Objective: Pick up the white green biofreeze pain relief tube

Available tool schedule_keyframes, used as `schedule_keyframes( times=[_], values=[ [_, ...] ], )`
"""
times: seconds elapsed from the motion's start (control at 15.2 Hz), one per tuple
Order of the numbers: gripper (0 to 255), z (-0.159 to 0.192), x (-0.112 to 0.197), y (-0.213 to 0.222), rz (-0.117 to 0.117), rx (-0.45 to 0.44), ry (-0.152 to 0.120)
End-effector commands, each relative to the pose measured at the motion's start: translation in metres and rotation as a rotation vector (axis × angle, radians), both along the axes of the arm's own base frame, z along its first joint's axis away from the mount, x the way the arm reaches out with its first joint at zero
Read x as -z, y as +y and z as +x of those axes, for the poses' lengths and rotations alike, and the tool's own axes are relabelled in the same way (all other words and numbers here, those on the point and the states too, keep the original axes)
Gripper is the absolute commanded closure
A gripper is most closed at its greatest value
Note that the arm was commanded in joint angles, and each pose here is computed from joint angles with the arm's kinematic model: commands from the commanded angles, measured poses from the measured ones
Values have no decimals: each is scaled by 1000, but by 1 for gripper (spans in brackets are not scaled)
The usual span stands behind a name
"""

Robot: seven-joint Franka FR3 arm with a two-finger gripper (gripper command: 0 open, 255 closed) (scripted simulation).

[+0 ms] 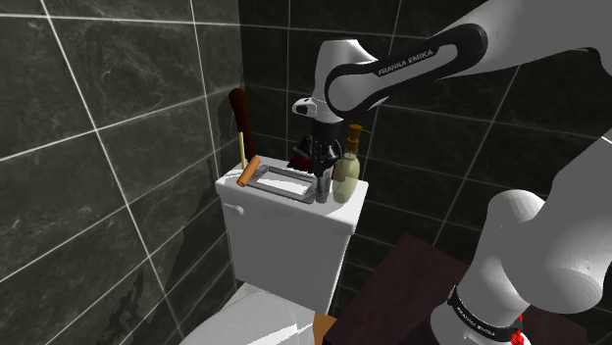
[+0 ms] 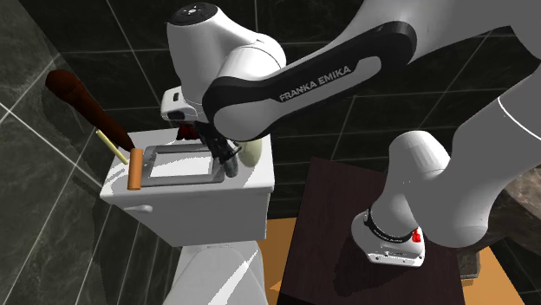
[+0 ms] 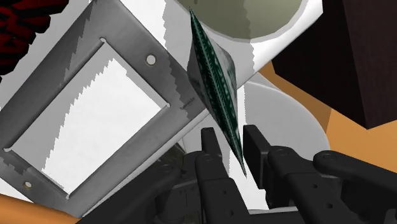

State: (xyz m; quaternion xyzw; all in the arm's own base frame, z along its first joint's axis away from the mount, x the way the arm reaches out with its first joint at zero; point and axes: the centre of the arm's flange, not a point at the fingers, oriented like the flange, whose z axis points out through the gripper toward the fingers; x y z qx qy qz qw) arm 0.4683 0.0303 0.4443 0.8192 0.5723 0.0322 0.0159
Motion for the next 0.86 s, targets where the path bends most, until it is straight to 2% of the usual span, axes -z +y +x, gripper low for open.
schedule_keyframes(
  times=[0.0,0.66,0.79],
  values=[
    [255,0,-11,0,0,0,0],
    [255,0,-64,0,0,0,0],
    [255,0,-65,0,0,0,0]
  ],
)
